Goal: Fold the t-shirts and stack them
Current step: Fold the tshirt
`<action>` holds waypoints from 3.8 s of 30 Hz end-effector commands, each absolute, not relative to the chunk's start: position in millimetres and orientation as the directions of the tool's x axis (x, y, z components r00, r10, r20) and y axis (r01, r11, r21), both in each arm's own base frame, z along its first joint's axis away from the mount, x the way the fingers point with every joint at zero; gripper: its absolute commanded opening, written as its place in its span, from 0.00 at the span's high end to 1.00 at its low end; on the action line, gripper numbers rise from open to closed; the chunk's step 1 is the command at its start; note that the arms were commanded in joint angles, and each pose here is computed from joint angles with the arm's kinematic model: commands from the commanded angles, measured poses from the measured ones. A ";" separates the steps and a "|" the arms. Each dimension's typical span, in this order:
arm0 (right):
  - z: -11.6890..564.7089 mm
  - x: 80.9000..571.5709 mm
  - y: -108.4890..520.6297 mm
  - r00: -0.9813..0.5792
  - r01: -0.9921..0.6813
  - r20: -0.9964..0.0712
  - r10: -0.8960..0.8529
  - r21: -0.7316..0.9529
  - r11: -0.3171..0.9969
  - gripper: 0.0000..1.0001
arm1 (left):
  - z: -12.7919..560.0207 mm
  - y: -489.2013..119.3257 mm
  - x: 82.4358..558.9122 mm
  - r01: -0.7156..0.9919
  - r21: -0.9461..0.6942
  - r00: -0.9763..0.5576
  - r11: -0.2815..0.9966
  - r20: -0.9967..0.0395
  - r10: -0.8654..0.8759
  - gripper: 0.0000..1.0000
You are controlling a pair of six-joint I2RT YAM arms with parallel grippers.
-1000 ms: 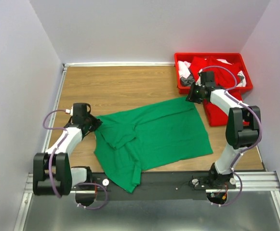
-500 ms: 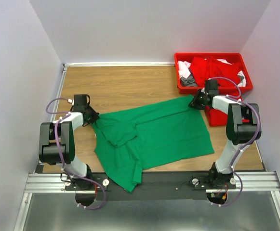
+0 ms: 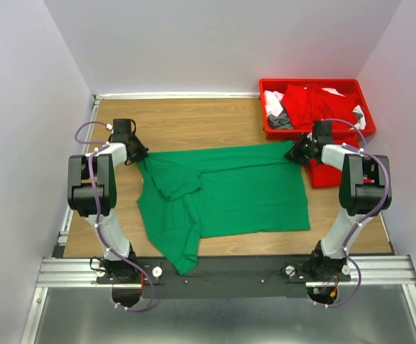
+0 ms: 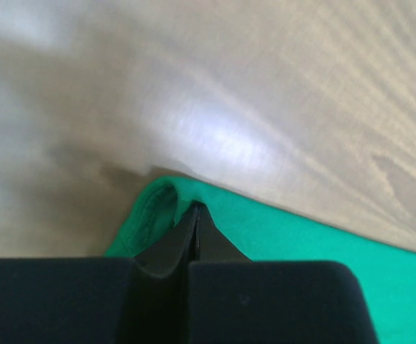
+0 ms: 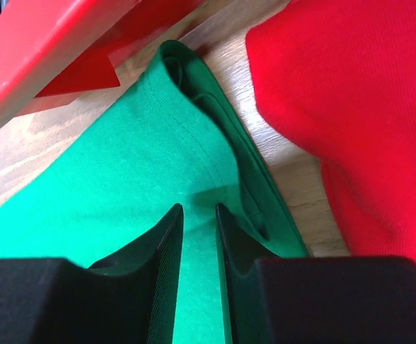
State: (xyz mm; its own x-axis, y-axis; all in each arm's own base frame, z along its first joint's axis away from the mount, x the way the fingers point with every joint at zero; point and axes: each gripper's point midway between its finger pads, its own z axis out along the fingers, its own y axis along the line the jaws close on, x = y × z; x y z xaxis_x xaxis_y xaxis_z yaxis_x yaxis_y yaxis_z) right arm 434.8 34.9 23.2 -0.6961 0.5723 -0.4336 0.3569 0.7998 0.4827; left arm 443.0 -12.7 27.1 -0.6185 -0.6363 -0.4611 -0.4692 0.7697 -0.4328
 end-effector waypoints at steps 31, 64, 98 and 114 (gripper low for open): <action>133.7 305.5 156.3 -0.813 -0.181 -0.517 0.268 0.661 0.728 0.45 | 59.6 -140.9 273.9 -0.034 -0.109 -0.888 0.993 -0.452 -0.080 0.52; 129.6 288.8 165.4 -0.836 -0.252 -0.510 0.201 0.683 0.685 0.46 | 93.6 -132.4 325.7 -0.247 -0.320 -0.775 0.914 -0.502 -0.385 0.65; 72.7 290.9 80.4 -0.846 0.107 -0.472 0.246 0.303 0.947 0.42 | 93.2 -55.8 276.9 -0.360 -0.275 -0.703 0.892 -0.548 -0.453 0.44; 16.4 294.9 53.5 -0.907 0.237 -0.332 0.261 0.110 0.965 0.41 | 14.1 -43.9 289.0 -0.408 -0.220 -0.773 0.886 -0.434 -0.463 0.47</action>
State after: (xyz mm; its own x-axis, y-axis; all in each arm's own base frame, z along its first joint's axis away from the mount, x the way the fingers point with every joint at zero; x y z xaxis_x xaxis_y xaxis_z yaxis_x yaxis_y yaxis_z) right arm 285.3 66.4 25.9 -0.9031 0.2589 -0.3425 0.1986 0.9591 0.2015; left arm 276.7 -52.4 23.7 -0.7695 -0.4747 -0.4273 -0.4138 0.8801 -0.2326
